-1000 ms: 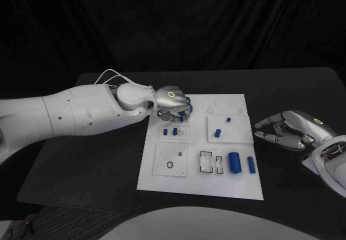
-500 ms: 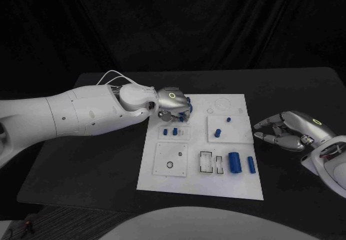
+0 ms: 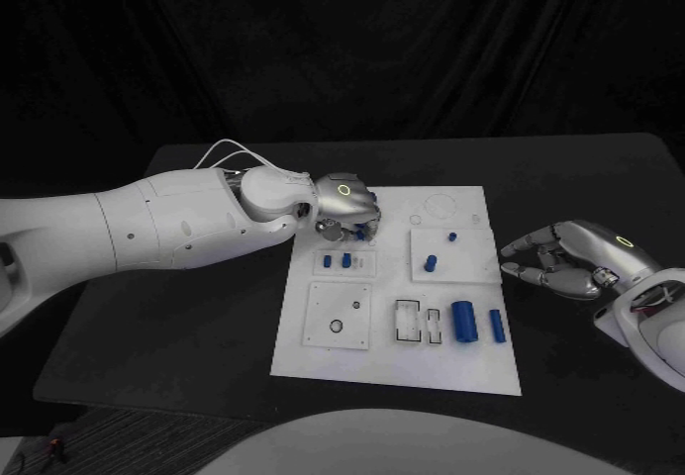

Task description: Assemble the parts on the task board

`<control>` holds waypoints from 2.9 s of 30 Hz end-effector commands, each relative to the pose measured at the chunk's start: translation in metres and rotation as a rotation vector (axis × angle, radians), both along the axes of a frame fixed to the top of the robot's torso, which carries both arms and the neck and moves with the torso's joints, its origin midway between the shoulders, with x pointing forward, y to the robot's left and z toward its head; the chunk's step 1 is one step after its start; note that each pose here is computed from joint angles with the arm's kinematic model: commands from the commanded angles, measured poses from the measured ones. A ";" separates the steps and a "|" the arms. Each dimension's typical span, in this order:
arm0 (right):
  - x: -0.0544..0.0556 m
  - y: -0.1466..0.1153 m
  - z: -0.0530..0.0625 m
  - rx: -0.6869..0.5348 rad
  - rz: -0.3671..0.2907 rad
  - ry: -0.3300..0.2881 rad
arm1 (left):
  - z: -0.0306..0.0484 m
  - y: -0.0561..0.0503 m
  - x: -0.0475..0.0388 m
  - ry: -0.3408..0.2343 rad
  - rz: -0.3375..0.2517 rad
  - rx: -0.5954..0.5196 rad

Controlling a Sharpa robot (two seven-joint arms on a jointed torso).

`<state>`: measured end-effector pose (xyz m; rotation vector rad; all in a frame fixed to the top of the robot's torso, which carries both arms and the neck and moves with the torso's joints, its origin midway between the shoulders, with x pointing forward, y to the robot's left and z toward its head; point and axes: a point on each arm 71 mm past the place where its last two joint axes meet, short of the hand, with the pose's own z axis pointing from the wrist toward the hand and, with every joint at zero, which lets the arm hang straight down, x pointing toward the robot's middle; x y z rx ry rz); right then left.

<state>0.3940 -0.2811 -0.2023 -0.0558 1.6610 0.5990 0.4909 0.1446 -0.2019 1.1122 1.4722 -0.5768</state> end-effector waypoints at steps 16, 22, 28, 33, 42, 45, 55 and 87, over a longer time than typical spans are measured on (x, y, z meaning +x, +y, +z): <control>-0.001 0.001 -0.003 -0.004 0.012 0.013 | -0.0048 -0.004 -0.0056 -0.053 -0.097 -0.030; -0.001 0.001 -0.004 -0.004 0.011 0.016 | 0.0007 -0.001 -0.0093 -0.105 -0.135 -0.090; -0.001 0.000 -0.005 -0.005 0.009 0.019 | 0.0060 0.005 -0.0119 -0.062 -0.118 -0.186; -0.001 0.000 -0.005 -0.006 0.008 0.022 | 0.0110 0.014 -0.0103 0.013 -0.058 -0.299; -0.001 -0.001 -0.006 -0.009 0.004 0.025 | 0.0176 0.035 0.0019 0.242 0.139 -0.567; -0.001 -0.002 -0.006 -0.011 0.003 0.027 | 0.0170 0.042 0.0058 0.357 0.210 -0.651; 0.000 -0.002 -0.007 -0.013 0.000 0.030 | 0.0110 0.067 0.0137 0.713 0.386 -0.867; -0.007 -0.007 -0.009 0.003 -0.004 0.018 | -0.0353 0.103 -0.0010 0.855 0.430 -1.061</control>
